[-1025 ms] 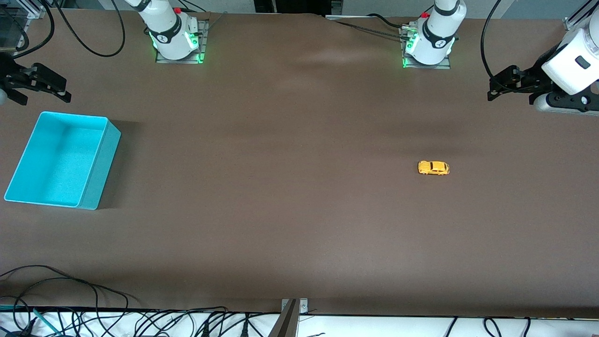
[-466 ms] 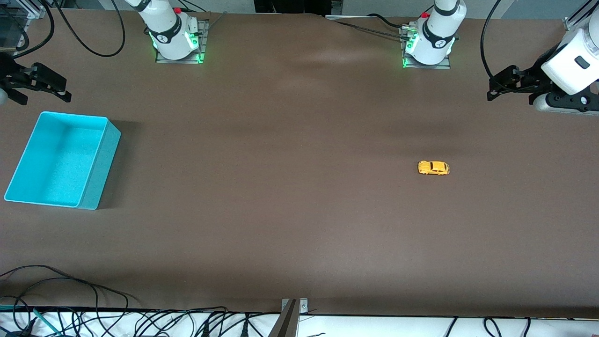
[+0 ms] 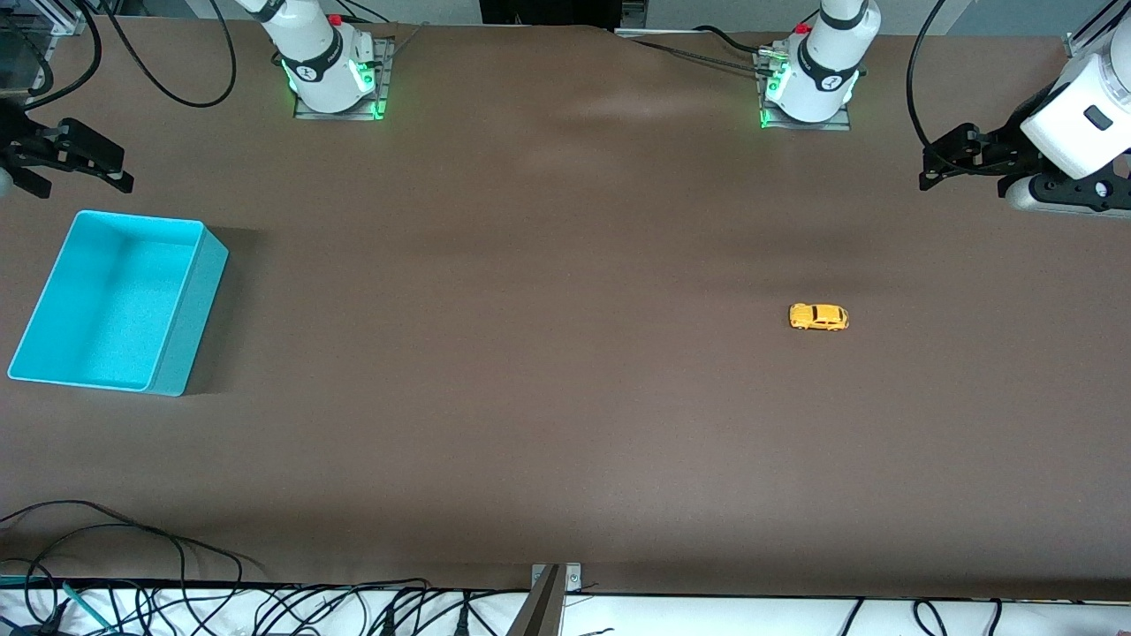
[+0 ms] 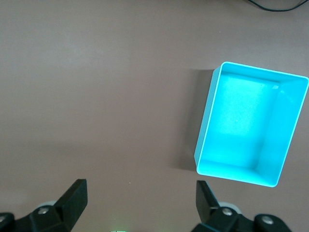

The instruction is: Wind up and store yellow beetle car

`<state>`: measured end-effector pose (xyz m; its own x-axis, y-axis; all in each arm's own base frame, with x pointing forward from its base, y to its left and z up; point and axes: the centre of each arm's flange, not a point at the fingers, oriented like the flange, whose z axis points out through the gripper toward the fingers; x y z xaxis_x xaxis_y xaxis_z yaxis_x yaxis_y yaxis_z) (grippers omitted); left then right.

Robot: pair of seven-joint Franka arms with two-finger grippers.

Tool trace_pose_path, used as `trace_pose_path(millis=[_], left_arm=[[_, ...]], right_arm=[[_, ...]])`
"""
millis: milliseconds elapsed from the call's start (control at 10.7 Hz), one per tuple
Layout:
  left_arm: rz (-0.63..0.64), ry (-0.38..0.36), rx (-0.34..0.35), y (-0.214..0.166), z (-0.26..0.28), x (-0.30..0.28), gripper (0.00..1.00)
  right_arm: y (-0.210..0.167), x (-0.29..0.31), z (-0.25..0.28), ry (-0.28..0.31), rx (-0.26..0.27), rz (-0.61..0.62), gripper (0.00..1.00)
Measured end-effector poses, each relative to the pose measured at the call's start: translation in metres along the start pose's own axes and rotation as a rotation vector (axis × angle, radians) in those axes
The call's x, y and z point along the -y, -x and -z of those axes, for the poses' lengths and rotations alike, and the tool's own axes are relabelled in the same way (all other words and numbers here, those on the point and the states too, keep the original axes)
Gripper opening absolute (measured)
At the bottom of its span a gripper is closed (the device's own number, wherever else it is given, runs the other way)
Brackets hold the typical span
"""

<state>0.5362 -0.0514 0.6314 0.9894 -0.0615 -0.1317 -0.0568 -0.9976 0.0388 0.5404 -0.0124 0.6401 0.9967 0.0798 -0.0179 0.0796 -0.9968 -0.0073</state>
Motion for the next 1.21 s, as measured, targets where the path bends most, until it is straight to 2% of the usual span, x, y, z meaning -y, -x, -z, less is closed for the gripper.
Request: trace_pose_path(millis=[1211], left_arm=[[-0.025,-0.003,0.001,0.001,-0.001,-0.013,1.0]], right_arm=[[0.002,-0.019,-0.001,-0.042,0.0,0.015,1.0]])
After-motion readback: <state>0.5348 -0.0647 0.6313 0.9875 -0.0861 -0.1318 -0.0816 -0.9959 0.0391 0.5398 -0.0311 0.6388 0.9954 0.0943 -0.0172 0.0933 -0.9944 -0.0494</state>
